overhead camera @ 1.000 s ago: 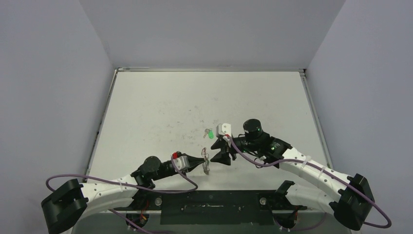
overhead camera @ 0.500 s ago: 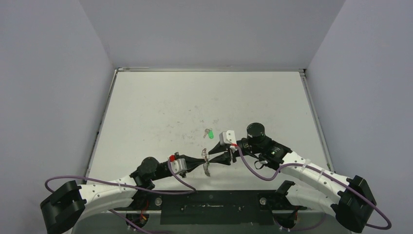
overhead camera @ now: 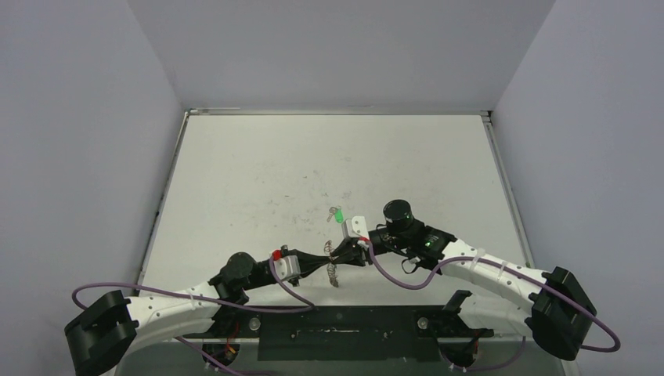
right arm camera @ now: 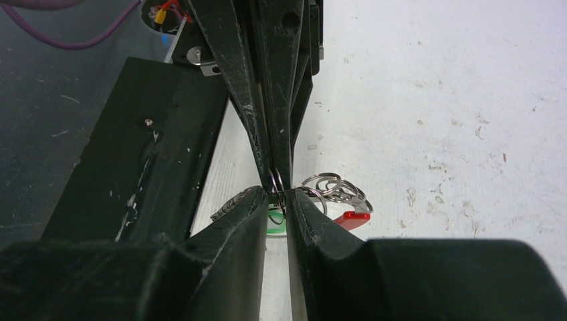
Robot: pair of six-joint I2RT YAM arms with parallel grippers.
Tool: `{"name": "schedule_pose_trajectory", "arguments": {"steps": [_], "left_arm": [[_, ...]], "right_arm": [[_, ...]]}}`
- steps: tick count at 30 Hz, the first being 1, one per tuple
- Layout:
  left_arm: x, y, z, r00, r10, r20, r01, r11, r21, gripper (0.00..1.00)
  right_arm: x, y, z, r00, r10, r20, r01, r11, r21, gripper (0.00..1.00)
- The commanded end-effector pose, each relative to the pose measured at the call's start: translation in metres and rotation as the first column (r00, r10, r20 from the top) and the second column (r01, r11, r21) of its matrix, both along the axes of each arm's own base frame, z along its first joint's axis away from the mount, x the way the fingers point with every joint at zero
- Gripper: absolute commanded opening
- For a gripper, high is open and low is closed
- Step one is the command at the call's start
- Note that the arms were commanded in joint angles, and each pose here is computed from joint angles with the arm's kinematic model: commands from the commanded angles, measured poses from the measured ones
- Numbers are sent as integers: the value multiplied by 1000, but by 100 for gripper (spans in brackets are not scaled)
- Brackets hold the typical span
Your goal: Put the keys on the keyring
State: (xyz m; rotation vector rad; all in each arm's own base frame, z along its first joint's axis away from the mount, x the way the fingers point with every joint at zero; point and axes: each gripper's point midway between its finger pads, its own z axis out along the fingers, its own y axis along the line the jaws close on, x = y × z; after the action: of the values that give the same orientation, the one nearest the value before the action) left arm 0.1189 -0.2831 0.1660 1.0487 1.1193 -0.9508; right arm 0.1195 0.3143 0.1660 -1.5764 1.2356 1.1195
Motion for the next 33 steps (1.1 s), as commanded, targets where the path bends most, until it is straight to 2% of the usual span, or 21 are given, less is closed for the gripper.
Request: {"name": "schedule_pose_trajectory", "arguments": {"steps": [1, 7, 14, 15, 18, 24, 33], "left_arm": [[-3, -3, 32, 998, -15, 58, 20, 996, -84, 0], [-3, -3, 31, 999, -13, 51, 17, 996, -83, 0], [1, -1, 27, 999, 7, 40, -4, 997, -73, 0], [1, 0, 26, 999, 12, 36, -9, 998, -68, 2], [4, 1, 20, 999, 28, 18, -28, 999, -25, 15], [12, 10, 18, 996, 94, -7, -94, 996, -1, 30], [17, 18, 24, 990, 141, -18, -141, 990, 22, 33]], "right_arm": [[1, 6, 8, 998, 31, 60, -32, 999, 25, 16], [0, 5, 5, 998, 33, 58, -34, 999, 16, 0], [3, -1, 6, 999, -1, 33, 3, 999, -50, 0], [4, -3, 6, 1000, -12, 26, 14, 997, -70, 0], [10, -9, 7, 998, -65, 17, 67, 989, -134, 0], [23, -21, 13, 978, -208, 33, 209, 940, -268, 0], [31, -26, 9, 948, -319, -6, 278, 836, -474, 0]]}}
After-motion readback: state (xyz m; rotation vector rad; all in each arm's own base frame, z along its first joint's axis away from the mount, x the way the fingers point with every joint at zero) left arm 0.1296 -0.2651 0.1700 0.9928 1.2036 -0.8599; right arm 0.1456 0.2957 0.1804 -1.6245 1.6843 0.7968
